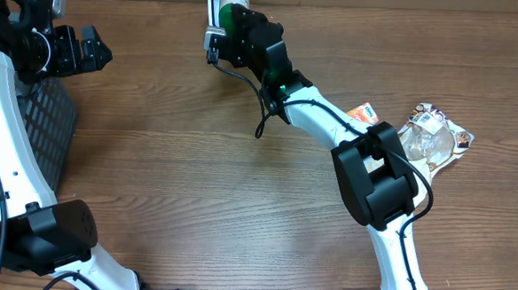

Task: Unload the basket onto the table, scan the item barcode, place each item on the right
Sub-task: 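Hold the jar's side label against the scanner with the right gripper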

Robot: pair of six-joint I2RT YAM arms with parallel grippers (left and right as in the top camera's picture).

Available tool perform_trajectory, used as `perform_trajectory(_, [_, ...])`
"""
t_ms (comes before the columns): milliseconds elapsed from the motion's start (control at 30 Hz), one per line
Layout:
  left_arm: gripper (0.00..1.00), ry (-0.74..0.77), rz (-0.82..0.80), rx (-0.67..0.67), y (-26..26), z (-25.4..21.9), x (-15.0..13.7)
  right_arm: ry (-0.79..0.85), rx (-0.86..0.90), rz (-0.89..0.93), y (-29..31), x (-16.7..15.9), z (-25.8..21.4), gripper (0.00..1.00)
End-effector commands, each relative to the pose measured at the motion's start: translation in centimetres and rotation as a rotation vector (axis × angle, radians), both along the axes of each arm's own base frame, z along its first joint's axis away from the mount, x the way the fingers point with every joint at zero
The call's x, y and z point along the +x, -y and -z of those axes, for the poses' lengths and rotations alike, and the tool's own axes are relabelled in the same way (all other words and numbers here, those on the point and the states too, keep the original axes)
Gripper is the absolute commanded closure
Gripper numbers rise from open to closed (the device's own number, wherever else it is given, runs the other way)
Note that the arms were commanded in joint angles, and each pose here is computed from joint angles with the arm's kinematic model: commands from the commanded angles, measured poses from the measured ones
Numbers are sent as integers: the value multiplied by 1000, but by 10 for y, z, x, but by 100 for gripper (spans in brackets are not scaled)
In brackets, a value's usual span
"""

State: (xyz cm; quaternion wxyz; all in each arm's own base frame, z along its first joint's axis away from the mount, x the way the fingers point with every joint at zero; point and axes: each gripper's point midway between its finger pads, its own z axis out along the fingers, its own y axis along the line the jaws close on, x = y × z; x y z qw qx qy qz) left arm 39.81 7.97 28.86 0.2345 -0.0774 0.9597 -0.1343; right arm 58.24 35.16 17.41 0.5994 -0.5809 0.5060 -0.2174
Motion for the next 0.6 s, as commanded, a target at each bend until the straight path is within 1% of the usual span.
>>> perform_trajectory(0, [1,39,12,22,-1,-13,-3,95,29,-51,-10,1,-28,62])
perform_trajectory(167, [0,39,12,21,-1,-13,-3,145,60,-78,-16,3,-25,63])
perform_trajectory(400, [1,39,12,22,-1,-13,-3,121,31,-82,-17,7,6,63])
perform_trajectory(567, [0,40,12,22,-1,-13,-3,147,43,-61,-14,10,1,63])
